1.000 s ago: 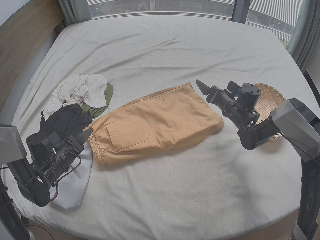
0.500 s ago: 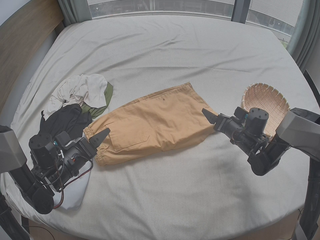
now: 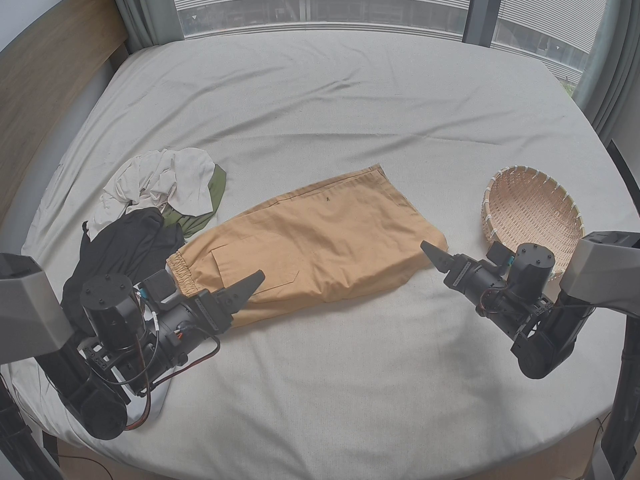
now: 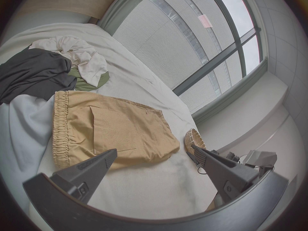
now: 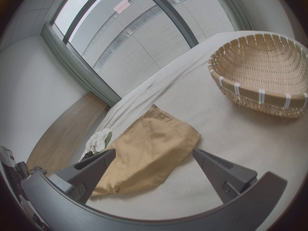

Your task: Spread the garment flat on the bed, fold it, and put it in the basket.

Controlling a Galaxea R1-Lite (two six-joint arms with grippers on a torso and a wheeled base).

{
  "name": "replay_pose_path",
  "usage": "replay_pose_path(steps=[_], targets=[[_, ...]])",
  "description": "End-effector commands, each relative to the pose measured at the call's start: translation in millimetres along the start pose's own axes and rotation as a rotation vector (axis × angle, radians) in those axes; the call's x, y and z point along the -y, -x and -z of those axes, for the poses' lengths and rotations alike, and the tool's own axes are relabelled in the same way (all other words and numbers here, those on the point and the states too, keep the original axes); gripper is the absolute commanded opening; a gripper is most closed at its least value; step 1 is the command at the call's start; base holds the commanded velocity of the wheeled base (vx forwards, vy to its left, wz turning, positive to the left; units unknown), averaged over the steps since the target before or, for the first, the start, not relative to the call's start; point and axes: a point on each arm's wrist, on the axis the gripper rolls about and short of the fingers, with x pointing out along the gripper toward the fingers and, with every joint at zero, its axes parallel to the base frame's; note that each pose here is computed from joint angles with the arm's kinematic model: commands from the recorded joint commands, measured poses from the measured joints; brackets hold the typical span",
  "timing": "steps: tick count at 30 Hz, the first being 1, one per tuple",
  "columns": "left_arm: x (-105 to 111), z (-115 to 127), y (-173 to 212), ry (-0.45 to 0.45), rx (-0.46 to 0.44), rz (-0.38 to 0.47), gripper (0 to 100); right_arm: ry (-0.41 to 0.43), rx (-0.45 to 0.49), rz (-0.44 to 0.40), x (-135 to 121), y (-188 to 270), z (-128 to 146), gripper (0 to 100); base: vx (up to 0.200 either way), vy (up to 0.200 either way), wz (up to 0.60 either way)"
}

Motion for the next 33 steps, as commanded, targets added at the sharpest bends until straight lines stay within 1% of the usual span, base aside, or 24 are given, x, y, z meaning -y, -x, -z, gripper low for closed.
replay_pose_path(steps=[1,3,6,8,9,10,13,15,18,20,25,27,33], targets=[[-5,9,-3,-0.035,-0.035,-0.020,100,-0.010,-0.044,0.023,9,-6,17,100,0.000,0.000,0.00],[-6,11,-4,-0.054,-0.042,-0.023,100,-0.011,-0.050,0.031,14,-8,22,100,0.000,0.000,0.00],[-4,13,-4,-0.065,-0.053,-0.013,100,-0.024,-0.045,0.024,13,-12,22,100,0.000,0.000,0.00],[-4,17,-5,-0.065,-0.064,-0.015,100,-0.050,-0.035,0.015,11,-16,20,100,0.000,0.000,0.00],[-4,17,-5,-0.065,-0.064,-0.015,100,-0.050,-0.035,0.015,11,-16,20,100,0.000,0.000,0.00],[-4,18,-6,-0.067,-0.067,-0.013,100,-0.071,-0.021,0.006,11,-23,19,100,0.000,0.000,0.00],[-2,19,-6,-0.070,-0.072,-0.009,100,-0.071,-0.020,0.009,17,-32,26,100,0.000,0.000,0.00],[0,20,-6,-0.071,-0.073,-0.005,100,-0.073,-0.008,0.000,23,-49,34,100,0.000,0.000,0.00],[1,22,-6,-0.072,-0.079,0.001,100,-0.077,-0.018,0.021,33,-62,40,100,0.000,0.000,0.00],[1,22,-6,-0.072,-0.078,0.000,100,-0.083,-0.029,0.034,36,-67,39,100,0.000,0.000,0.00],[1,22,-7,-0.072,-0.077,-0.002,100,-0.107,0.001,0.015,30,-87,26,100,0.000,0.000,0.00],[1,22,-6,-0.072,-0.079,-0.003,100,-0.108,-0.003,0.014,29,-94,27,100,0.000,0.000,0.00],[0,24,-4,-0.071,-0.084,-0.016,100,-0.111,0.023,-0.014,27,-110,27,100,0.000,0.000,0.00]])
